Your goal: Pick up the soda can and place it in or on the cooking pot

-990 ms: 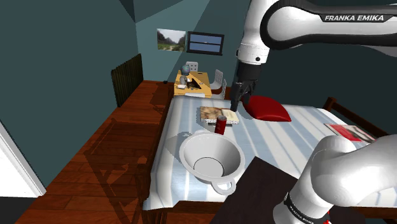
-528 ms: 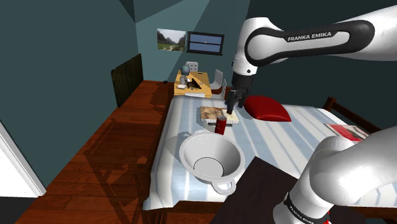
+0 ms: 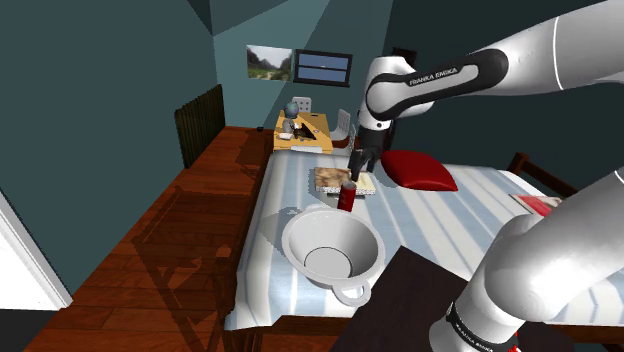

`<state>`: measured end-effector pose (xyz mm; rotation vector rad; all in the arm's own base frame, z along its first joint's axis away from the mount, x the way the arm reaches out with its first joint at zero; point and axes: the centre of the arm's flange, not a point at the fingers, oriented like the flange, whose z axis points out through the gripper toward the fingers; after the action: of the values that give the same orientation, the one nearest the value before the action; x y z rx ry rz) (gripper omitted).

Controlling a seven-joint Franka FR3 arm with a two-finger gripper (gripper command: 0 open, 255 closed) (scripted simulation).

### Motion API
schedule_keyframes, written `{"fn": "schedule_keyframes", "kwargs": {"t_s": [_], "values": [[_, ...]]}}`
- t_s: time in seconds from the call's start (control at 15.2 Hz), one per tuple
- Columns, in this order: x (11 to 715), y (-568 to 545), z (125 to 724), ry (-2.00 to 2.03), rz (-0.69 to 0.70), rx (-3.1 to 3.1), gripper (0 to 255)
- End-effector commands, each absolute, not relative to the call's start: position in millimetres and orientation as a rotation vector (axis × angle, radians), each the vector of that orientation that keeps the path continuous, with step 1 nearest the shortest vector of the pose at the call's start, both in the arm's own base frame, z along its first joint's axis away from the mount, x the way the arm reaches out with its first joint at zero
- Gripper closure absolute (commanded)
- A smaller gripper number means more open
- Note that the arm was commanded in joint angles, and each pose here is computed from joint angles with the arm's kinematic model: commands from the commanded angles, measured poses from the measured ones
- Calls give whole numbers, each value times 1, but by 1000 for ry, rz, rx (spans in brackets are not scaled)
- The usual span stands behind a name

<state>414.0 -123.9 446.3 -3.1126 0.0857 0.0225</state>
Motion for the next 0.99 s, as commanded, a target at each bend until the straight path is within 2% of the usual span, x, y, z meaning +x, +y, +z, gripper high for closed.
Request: {"fn": "schedule_keyframes", "kwargs": {"t_s": [0.0, 0.92], "values": [[424, -143, 432, 83, 19, -3116, 0], [506, -268, 328, 72, 6, -3133, 0]]}}
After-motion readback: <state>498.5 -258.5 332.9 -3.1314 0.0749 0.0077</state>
